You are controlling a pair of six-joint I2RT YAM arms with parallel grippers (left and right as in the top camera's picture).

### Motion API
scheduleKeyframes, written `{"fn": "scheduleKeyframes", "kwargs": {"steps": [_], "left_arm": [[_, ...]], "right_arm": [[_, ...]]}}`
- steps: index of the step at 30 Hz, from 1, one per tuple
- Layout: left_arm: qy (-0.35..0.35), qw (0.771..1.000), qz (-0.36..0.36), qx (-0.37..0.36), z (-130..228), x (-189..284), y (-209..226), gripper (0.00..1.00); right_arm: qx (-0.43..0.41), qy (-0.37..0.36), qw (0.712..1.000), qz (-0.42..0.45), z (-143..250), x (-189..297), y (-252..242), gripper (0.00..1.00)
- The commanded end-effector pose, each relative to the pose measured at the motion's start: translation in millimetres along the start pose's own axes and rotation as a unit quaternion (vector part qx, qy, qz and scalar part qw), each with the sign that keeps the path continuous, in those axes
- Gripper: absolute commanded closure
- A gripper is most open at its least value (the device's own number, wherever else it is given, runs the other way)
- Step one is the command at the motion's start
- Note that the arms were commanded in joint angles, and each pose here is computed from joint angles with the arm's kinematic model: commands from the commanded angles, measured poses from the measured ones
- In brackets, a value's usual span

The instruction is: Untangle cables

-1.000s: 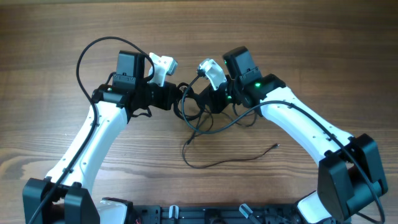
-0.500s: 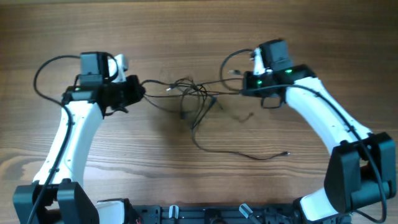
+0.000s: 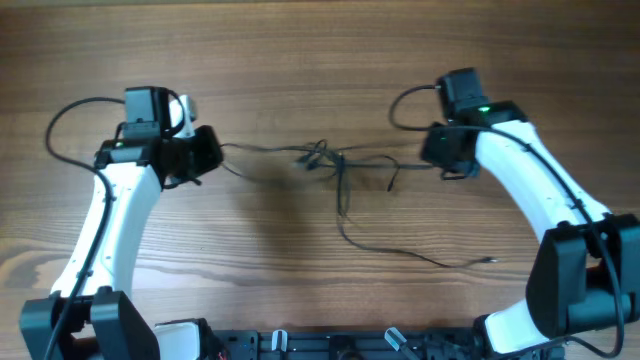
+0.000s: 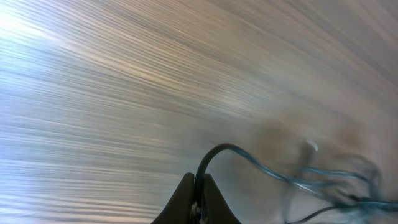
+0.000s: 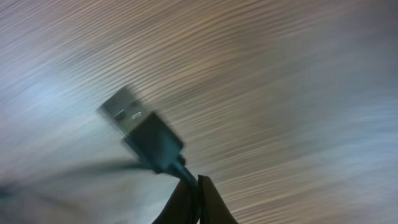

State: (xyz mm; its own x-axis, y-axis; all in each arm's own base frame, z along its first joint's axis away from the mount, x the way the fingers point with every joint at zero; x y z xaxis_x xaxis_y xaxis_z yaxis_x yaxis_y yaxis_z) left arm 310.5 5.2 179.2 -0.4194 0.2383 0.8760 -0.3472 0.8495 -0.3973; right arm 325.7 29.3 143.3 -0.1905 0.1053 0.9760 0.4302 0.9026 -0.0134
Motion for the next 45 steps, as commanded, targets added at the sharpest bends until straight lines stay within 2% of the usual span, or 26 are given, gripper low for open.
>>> {"fn": "scheduleKeyframes", "kwargs": {"steps": [1, 5, 8, 11, 16, 17, 18, 19, 20, 23, 26, 28, 31, 32, 33, 34, 35, 38, 41, 45], "left_arm": [[-0.079, 0.988, -0.095, 0.095, -27, 24, 59, 0.96], [-0.093, 0.976, -0.050, 0.189, -36, 34, 80, 0.96], [-0.084, 0.974, 0.018, 0.208, -40, 39, 79, 0.96], [-0.071, 0.977, 0.078, 0.184, -40, 38, 63, 0.96], [-0.035, 0.984, 0.150, 0.088, -32, 31, 25, 0.96], [-0.027, 0.985, 0.153, 0.077, -28, 29, 17, 0.96], [-0.017, 0.985, 0.158, 0.062, -24, 25, 7, 0.96], [-0.011, 0.985, 0.162, 0.052, -21, 23, 0, 0.96], [-0.003, 0.985, 0.165, 0.040, -17, 21, -9, 0.94], [0.012, 0.988, 0.153, 0.000, -3, 11, -32, 0.78], [0.012, 0.993, 0.116, -0.025, 7, 4, -45, 0.61], [0.012, 0.994, 0.097, -0.040, 14, 0, -52, 0.53], [0.020, 0.997, 0.070, -0.028, 24, -5, -59, 0.51], [0.025, 0.998, 0.055, -0.019, 30, -8, -63, 0.48], [0.027, 0.998, 0.048, -0.016, 33, -10, -66, 0.41], [0.030, 0.998, 0.046, -0.020, 36, -12, -68, 0.17], [0.033, 0.998, 0.045, -0.025, 38, -14, -70, 0.00], [0.044, 0.997, 0.041, -0.037, 45, -21, -75, 0.00], [0.057, 0.997, 0.037, -0.042, 49, -28, -77, 0.00], [0.065, 0.997, 0.027, -0.042, 51, -31, -74, 0.00]], "right_arm": [[-0.096, -0.027, 0.992, 0.075, -34, -9, -73, 0.96], [-0.112, -0.017, 0.993, -0.021, -50, -13, -93, 0.96], [-0.070, -0.014, 0.991, -0.110, -55, -11, -85, 0.96], [-0.020, -0.012, 0.982, -0.186, -54, -7, -63, 0.95], [0.086, -0.014, 0.958, -0.274, -42, 1, -17, 0.78], [0.109, -0.012, 0.953, -0.282, -37, 3, -4, 0.72], [0.127, -0.012, 0.951, -0.282, -33, 4, 6, 0.53], [0.141, -0.014, 0.950, -0.279, -30, 4, 12, 0.32], [0.159, -0.017, 0.949, -0.271, -26, 4, 20, 0.00], [0.178, -0.035, 0.962, -0.206, -18, 2, 35, 0.00], [0.152, -0.046, 0.976, -0.151, -14, 1, 39, 0.00], [0.120, -0.046, 0.984, -0.119, -11, 0, 38, 0.00], [0.048, -0.031, 0.994, -0.095, -5, -1, 36, 0.00], [-0.006, -0.014, 0.995, -0.095, 0, -1, 37, 0.00], [-0.026, -0.002, 0.995, -0.101, 3, -1, 39, 0.00], [-0.027, 0.011, 0.993, -0.114, 7, 0, 42, 0.00], [-0.018, 0.024, 0.991, -0.130, 10, 1, 46, 0.01], [0.043, 0.043, 0.985, -0.160, 17, 3, 52, 0.00], [0.119, 0.029, 0.978, -0.168, 15, 18, 51, 0.00], [0.129, -0.014, 0.972, -0.193, 0, 67, 52, 0.00]]}}
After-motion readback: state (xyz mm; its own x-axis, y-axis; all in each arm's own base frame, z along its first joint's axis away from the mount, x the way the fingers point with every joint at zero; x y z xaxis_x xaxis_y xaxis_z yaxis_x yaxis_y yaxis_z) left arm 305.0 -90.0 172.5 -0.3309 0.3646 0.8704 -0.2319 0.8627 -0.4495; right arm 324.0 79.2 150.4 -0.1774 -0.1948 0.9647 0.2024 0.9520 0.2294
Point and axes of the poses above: each gripper's point midway between its finger pads, its own x axis back along the fingers, its own y axis along the line the jaws close on, z = x × y, the point moved 8 cm from there along x, back along the fingers, and after that the axes turned 3 degrees about x, right-handed, at the moved point
